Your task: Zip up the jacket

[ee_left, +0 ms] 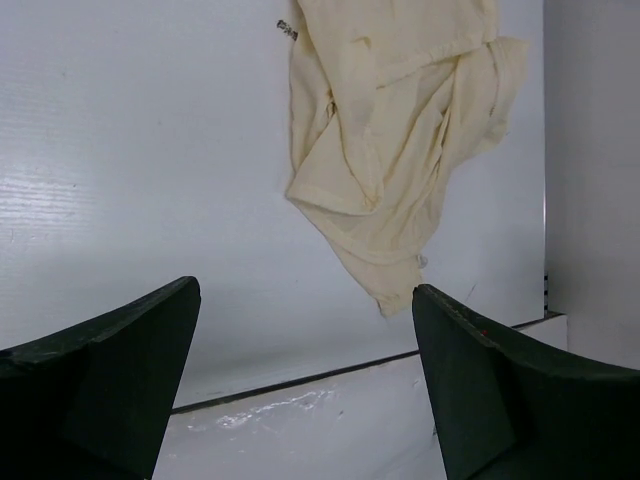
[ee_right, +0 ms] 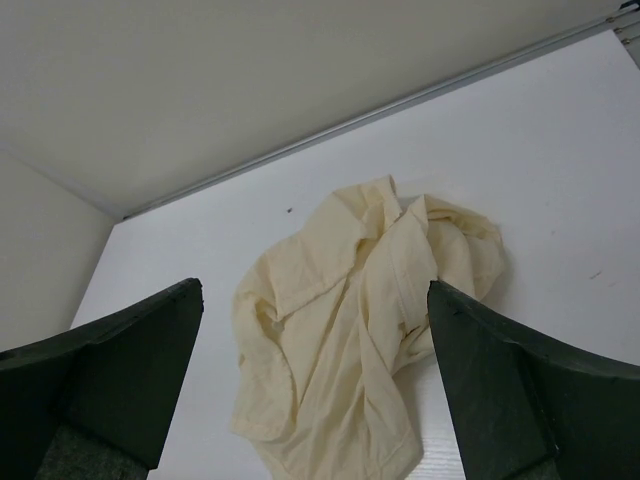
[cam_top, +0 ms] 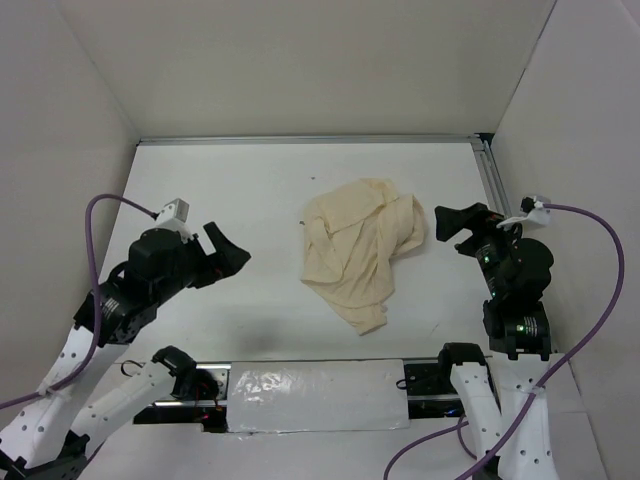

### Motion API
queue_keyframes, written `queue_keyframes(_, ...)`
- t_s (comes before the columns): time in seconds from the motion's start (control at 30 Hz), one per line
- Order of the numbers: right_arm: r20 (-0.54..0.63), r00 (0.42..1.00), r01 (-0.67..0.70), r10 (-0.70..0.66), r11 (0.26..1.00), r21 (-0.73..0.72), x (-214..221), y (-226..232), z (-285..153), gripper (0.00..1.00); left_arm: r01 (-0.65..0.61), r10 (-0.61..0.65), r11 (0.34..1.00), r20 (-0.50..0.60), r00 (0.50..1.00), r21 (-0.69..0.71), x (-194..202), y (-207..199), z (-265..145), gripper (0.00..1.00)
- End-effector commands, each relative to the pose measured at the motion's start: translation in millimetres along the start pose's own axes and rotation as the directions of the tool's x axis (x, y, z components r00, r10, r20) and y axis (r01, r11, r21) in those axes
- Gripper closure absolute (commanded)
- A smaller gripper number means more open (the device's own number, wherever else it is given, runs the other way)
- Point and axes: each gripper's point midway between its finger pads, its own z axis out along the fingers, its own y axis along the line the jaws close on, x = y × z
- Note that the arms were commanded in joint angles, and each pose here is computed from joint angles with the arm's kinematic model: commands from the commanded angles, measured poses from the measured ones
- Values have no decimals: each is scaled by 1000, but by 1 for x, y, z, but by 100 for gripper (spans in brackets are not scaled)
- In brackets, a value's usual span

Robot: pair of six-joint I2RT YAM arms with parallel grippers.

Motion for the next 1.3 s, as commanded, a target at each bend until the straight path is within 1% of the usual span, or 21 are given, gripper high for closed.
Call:
queue_keyframes(0.0,13,1000,24,-23,999,-35,-9,11,-4,0,-14,7,995,69,998,99,-14,-17,-11,1)
queue_keyframes(0.07,10,999,-41,40,997,59,-9,-4,-4,0,-26,19,995,74,997,101,-12,-15,-9,1)
queue_keyframes(0.13,10,999,-42,41,990,132,-8,-16,-3,0,-35,27,994,72,997,105,-12,-16,-6,1)
queue_keyframes(0.27,-21,999,-39,43,989,143,-2,-21,9,0,-71,65,992,63,996,101,-17,-23,5,1)
queue_keyframes(0.37,-115,992,-29,47,987,155,16,-26,24,0,-117,114,987,33,993,108,-16,-29,26,1)
queue_keyframes(0.43,-157,986,-31,61,982,187,26,-33,33,0,-139,142,985,-19,990,106,-9,-32,49,1)
queue_keyframes(0.47,-190,979,-34,75,976,214,35,-40,43,0,-166,168,978,-4,986,126,-14,-39,59,1)
queue_keyframes(0.53,-222,973,-18,69,975,223,45,-44,54,0,-178,188,976,-70,980,126,-8,-45,86,1)
queue_keyframes(0.57,-250,966,0,65,968,251,54,-52,62,0,-198,209,968,-60,976,151,-16,-57,94,1)
queue_keyframes(0.6,-264,962,3,67,967,256,58,-53,68,0,-209,226,968,-116,967,140,-7,-55,118,1)
queue_keyframes(0.67,-278,958,24,65,952,305,68,-66,85,0,-232,250,961,-116,961,153,-17,-64,137,1)
queue_keyframes(0.7,-286,956,27,65,952,306,69,-66,91,0,-237,257,962,-165,952,134,-9,-60,164,1)
queue_keyframes(0.77,-352,932,45,83,939,342,88,-79,108,0,-232,252,965,-197,947,119,-12,-57,187,1)
queue_keyframes(0.8,-355,931,47,86,936,349,86,-79,116,0,-232,252,966,-222,942,112,-12,-58,211,1)
queue_keyframes(0.93,-435,895,95,102,908,407,125,-96,155,0,-243,260,966,-297,919,93,-13,-52,272,1)
queue_keyframes(0.97,-445,889,101,103,906,411,130,-97,161,0,-246,260,966,-323,910,84,-11,-50,297,1)
queue_keyframes(1.0,-439,893,100,100,906,411,127,-95,172,0,-248,258,966,-355,899,74,-4,-47,306,1)
queue_keyframes(1.13,-518,845,113,133,902,416,163,-101,203,3,-249,269,963,-417,868,103,13,-47,341,3)
queue_keyframes(1.2,-535,832,118,147,895,430,174,-104,213,22,-234,265,964,-457,849,125,27,-43,346,24)
queue_keyframes(1.23,-531,832,104,161,895,434,176,-103,216,32,-238,281,960,-461,842,149,32,-43,347,61)
queue_keyframes(1.27,-531,833,97,158,902,422,174,-100,221,49,-226,292,954,-461,838,195,32,-50,341,90)
